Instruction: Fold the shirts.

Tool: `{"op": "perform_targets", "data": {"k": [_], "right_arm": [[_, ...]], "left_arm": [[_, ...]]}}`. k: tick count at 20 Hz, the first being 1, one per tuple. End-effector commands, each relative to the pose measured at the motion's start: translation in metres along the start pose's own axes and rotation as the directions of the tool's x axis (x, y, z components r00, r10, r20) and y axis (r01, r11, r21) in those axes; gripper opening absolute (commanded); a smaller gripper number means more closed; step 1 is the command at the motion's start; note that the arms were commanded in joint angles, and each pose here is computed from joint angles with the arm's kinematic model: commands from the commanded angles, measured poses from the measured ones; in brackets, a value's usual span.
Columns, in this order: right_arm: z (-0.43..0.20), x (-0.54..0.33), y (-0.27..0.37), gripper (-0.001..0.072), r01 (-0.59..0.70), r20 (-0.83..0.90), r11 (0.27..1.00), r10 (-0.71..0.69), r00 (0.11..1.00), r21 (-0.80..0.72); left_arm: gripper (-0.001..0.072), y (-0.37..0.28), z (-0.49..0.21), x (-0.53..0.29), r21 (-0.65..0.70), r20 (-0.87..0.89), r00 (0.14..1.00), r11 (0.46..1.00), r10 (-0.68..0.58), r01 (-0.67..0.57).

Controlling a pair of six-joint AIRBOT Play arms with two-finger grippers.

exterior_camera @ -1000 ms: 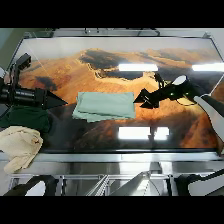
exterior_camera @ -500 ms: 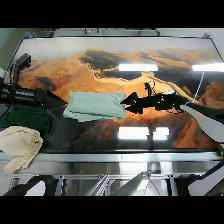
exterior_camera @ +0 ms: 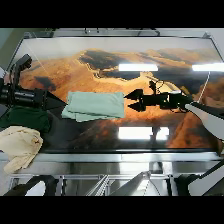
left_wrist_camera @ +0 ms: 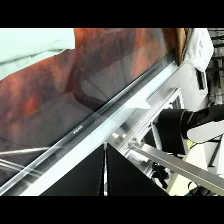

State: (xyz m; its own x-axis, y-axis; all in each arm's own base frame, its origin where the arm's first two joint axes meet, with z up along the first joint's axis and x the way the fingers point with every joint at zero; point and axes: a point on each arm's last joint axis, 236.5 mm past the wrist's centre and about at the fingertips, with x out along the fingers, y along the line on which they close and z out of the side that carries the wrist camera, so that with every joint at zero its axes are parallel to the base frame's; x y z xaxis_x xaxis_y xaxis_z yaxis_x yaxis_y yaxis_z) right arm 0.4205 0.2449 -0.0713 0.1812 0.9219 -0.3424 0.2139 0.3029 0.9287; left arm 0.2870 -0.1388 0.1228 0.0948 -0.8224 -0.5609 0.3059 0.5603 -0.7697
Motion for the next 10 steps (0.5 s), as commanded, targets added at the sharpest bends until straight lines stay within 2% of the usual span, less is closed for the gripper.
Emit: {"op": "perform_targets", "data": {"k": [1, 6, 10], "right_arm": [[-0.001, 0.005, -0.006, 0.0703, 0.041, 0.006, 0.999, -0.041, 0.999, -0.001], [-0.021, 0.046, -0.013, 0.0704, 0.111, -0.008, 0.994, -0.111, 0.994, -0.014], [-0.041, 0.074, -0.003, 0.0703, 0.091, -0.055, 0.996, -0.092, 0.994, -0.022]], "left_arm": [[0.0021, 0.0, -0.001, 0.0, 0.001, -0.001, 1.0, 1.0, 0.0, 0.0], [0.0021, 0.0, 0.0, 0.0, 0.002, -0.002, 1.0, 1.0, 0.0, 0.0], [0.002, 0.0, -0.001, 0.0, 0.002, -0.002, 1.0, 1.0, 0.0, 0.0]]}}
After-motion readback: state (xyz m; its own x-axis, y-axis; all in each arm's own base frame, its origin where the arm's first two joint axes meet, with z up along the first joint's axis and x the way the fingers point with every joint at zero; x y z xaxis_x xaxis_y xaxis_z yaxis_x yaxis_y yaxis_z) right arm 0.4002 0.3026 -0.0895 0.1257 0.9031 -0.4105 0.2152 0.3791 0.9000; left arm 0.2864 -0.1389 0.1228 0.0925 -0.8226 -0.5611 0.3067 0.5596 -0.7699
